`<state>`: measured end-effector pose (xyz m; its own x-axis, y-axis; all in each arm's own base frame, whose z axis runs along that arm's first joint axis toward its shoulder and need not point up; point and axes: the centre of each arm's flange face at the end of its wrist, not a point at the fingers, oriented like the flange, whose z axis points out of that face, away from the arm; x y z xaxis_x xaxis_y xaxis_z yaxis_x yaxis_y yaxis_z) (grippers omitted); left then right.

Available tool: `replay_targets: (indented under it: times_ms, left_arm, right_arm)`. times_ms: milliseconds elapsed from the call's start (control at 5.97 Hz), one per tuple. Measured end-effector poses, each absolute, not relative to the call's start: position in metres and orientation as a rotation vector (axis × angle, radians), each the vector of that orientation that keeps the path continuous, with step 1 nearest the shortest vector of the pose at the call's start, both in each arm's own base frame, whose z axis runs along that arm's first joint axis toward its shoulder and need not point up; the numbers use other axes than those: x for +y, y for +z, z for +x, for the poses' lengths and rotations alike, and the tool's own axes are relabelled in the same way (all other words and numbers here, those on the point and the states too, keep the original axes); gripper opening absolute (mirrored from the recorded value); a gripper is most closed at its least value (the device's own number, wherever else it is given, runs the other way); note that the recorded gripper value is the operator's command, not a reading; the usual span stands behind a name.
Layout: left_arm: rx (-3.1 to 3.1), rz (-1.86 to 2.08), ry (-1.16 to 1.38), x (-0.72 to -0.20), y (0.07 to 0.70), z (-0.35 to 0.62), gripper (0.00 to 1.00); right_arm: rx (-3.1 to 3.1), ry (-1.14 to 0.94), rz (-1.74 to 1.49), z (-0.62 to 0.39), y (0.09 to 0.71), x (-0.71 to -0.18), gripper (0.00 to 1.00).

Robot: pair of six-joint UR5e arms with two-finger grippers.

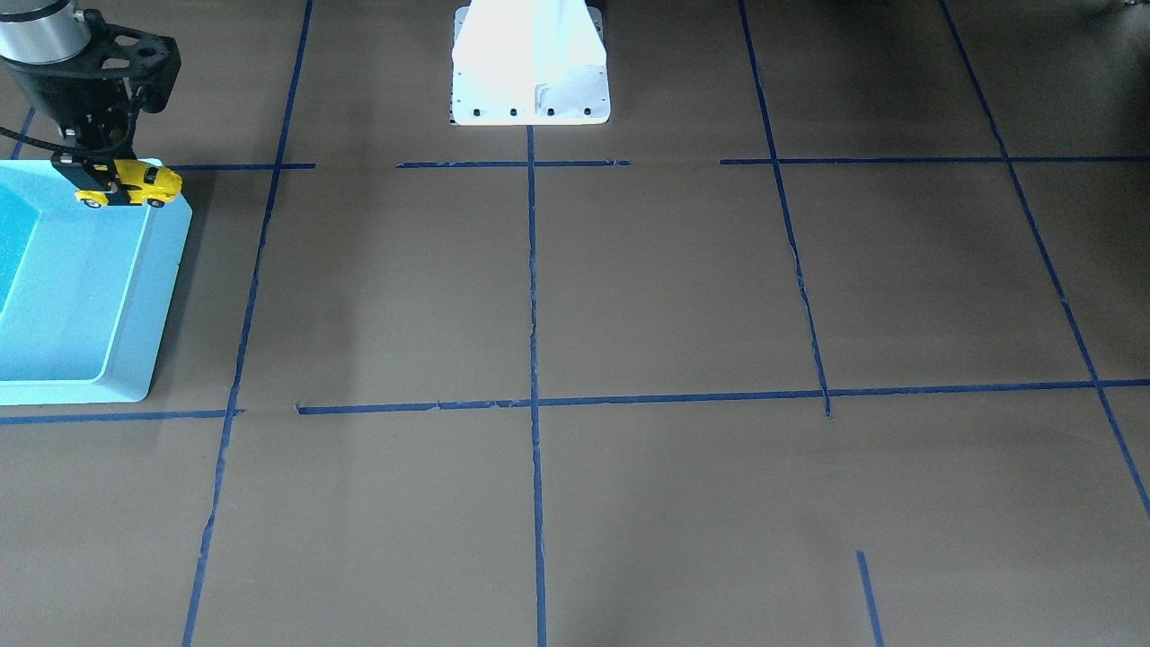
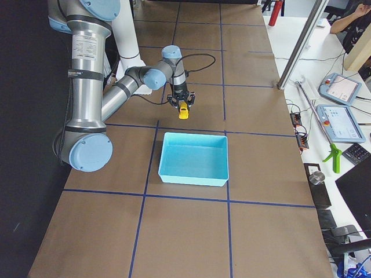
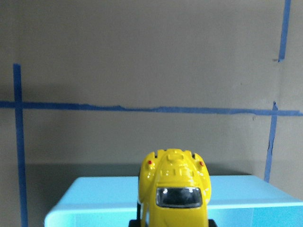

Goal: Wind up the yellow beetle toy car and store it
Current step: 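Lift the car with the right gripper over into the blue bin, then lower the car onto the bin floor and open the right gripper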

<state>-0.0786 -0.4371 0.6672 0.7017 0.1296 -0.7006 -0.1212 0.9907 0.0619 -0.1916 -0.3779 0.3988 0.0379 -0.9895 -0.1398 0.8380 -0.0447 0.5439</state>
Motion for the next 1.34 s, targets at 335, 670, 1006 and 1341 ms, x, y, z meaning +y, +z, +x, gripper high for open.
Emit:
replay_targets:
  times_ms: [335, 670, 1006, 1341]
  left_arm:
    - [0.781, 0.009, 0.136, -0.439, 0.668, -0.079, 1.00]
    - [0.782, 0.009, 0.133, -0.439, 0.667, -0.079, 1.00]
    - [0.782, 0.008, 0.133, -0.439, 0.668, -0.079, 1.00]
    - [0.782, 0.008, 0.133, -0.439, 0.669, -0.079, 1.00]
  right_arm:
    - [-0.336, -1.537, 0.510, -0.166, 0.484, -0.416, 0.00]
    - [-0.395, -1.494, 0.522, -0.159, 0.561, -0.429, 0.00]
    - [-0.425, -1.506, 0.484, -0.188, 0.588, -0.436, 0.01]
    - [-0.441, -1.553, 0.476, -0.221, 0.591, -0.440, 0.23]
